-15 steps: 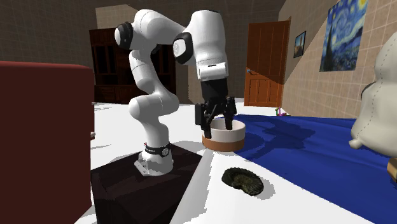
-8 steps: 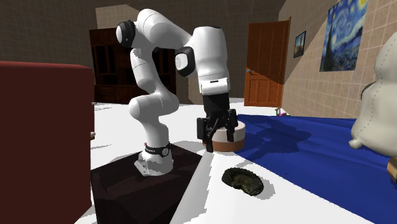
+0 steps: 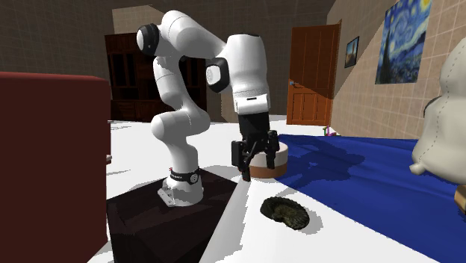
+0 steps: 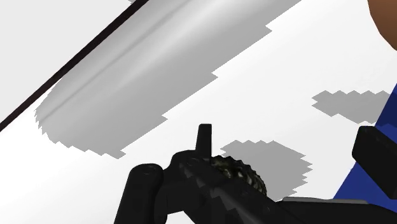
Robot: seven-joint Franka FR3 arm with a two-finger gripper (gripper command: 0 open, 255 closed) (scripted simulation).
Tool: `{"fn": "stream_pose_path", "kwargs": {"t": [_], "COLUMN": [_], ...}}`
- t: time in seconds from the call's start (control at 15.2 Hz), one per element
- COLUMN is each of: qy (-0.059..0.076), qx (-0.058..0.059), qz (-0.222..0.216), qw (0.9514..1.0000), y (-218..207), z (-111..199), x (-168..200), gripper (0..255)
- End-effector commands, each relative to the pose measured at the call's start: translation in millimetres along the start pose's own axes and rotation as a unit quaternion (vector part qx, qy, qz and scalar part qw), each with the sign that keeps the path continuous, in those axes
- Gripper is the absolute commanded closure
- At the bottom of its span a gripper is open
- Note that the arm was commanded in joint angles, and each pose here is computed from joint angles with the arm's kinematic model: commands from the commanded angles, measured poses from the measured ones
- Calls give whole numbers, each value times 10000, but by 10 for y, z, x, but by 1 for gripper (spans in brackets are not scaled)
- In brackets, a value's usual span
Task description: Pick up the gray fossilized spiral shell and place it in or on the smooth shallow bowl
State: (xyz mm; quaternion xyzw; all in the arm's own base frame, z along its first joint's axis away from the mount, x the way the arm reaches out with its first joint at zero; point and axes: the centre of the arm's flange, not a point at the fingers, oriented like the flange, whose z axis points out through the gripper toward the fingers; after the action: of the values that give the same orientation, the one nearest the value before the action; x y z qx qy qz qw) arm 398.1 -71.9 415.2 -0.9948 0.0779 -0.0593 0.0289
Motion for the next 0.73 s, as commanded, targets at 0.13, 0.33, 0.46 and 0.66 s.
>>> {"fn": "stream_pose_path", "kwargs": {"t": [0.13, 0.33, 0.46, 0.66], "qy": [0, 0, 0, 0], "qx": [0, 0, 0, 0], "qz": [0, 0, 0, 0], "qw": [10000, 10000, 10000, 10000], "y": [0, 0, 0, 0], "z": [0, 0, 0, 0], "x": [0, 0, 0, 0], "gripper": [255, 255, 255, 0]}}
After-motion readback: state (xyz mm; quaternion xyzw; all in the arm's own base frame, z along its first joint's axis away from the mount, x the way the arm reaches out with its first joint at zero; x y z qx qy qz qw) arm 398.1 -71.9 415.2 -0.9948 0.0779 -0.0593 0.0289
